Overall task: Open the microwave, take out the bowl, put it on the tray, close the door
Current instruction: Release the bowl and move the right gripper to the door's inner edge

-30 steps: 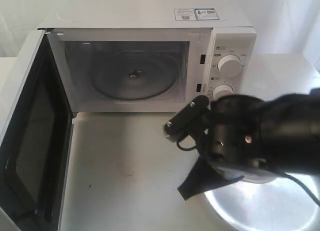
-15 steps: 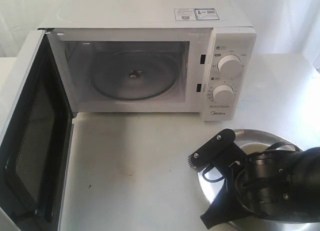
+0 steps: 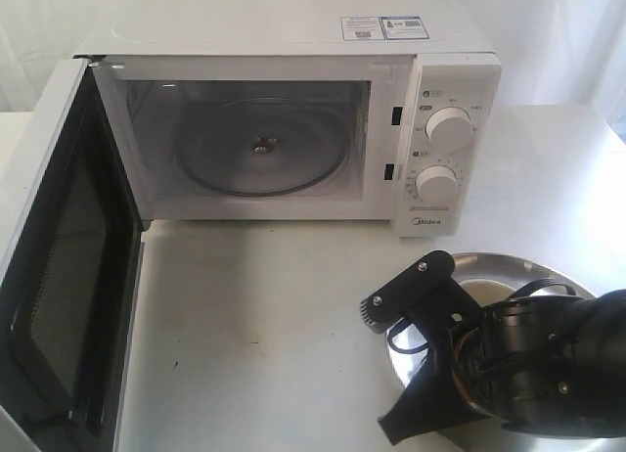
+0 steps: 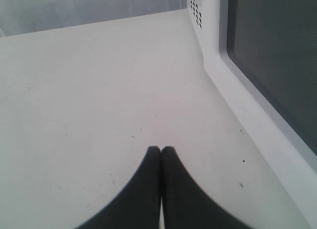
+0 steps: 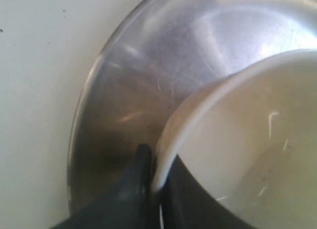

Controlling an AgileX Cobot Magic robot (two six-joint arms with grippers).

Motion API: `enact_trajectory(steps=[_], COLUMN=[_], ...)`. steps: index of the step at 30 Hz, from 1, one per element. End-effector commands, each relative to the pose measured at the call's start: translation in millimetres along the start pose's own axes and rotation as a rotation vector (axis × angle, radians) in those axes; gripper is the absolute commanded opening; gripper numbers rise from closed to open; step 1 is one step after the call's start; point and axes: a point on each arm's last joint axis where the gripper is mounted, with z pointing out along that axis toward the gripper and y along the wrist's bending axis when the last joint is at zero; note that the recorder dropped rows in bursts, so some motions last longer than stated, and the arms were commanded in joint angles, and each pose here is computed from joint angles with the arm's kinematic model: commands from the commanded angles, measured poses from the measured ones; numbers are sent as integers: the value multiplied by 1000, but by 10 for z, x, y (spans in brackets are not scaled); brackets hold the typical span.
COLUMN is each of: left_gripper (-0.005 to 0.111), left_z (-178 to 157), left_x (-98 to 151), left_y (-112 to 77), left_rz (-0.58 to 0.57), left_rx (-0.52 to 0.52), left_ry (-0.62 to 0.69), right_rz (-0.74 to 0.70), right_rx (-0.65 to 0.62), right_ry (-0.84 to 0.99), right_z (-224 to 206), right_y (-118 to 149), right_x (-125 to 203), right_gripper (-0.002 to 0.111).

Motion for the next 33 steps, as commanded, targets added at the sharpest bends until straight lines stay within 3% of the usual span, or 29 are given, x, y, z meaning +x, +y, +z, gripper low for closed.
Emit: enact_trajectory(steps=[1,7,14,19,22,25,28,33], left_gripper=[0,0,0,0,0,0,0,0], left_z=[2,2,2,2,2,2,2,2], left_x=[9,9,9,9,9,9,9,9], left_y=[-2,-2,-2,-2,-2,-2,-2,-2], left_rz=[-9,-9,-9,-9,-9,-9,-9,-9], left_rx=[2,2,2,2,2,2,2,2], left_ry=[0,0,0,0,0,0,0,0], right_rz=[7,-2,-2,18,13,-72,-179,-350], right_rx=[0,2,-28,-10,-80,-253,-458,-618], right_ry=[-11,-19,-190,-370,-506,-639,-715,-780], right_z=[-12,-12,-114,-421,-683,-950,-1143,-1265], right_y=[-18,-20,-27,-161,-196,-117,25,171], right_x=[-2,-9,-159,-278,-333,-350,-315,-264], right_gripper=[25,52,52,46,41,27,0,0])
